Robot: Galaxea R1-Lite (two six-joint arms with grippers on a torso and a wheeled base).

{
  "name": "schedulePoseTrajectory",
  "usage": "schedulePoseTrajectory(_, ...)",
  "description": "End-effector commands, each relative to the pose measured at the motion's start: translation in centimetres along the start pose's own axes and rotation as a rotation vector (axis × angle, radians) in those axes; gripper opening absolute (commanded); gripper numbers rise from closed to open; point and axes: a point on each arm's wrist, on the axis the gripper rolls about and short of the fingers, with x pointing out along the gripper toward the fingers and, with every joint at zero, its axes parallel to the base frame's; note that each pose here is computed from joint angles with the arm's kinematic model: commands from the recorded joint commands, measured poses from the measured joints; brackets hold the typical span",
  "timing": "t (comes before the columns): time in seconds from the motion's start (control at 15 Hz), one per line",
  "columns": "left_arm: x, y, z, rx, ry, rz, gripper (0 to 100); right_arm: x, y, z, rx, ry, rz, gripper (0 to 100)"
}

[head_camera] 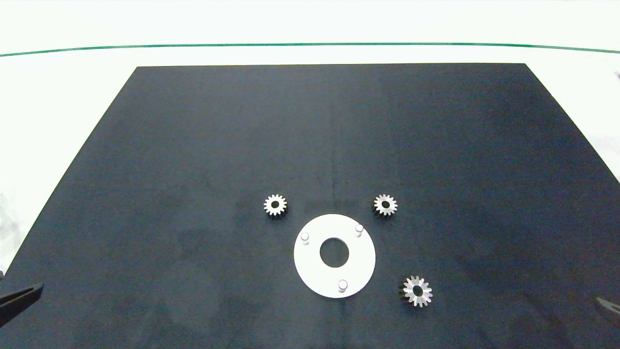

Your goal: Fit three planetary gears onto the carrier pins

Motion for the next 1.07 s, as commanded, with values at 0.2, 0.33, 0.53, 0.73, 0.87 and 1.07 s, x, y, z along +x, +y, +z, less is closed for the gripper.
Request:
schedulePoseTrajectory(0.2,3.8,0.9,2.5,-0.005,0.123,-0.023,100,5.2,0.7,1.7,-0.063,0.150,0.123,100)
schedulePoseTrajectory(0.33,3.9,0.8,2.4,0.000,0.127,-0.030,100,7.0,1.4,2.0,-0.103,0.201,0.171,100)
schedulePoseTrajectory(0.53,3.2,0.7,1.9,0.010,0.162,-0.006,100,8.7,2.2,2.5,-0.166,0.247,0.219,100)
schedulePoseTrajectory(0.73,2.2,0.8,1.9,0.008,0.145,0.025,100,10.9,3.4,2.4,-0.220,0.341,0.251,100)
schedulePoseTrajectory(0.87,1.8,0.8,2.0,0.008,0.129,0.030,100,12.6,4.2,2.1,-0.240,0.391,0.272,100)
schedulePoseTrajectory(1.07,1.5,0.8,2.0,0.008,0.116,0.034,100,14.2,5.8,1.3,-0.284,0.452,0.304,100)
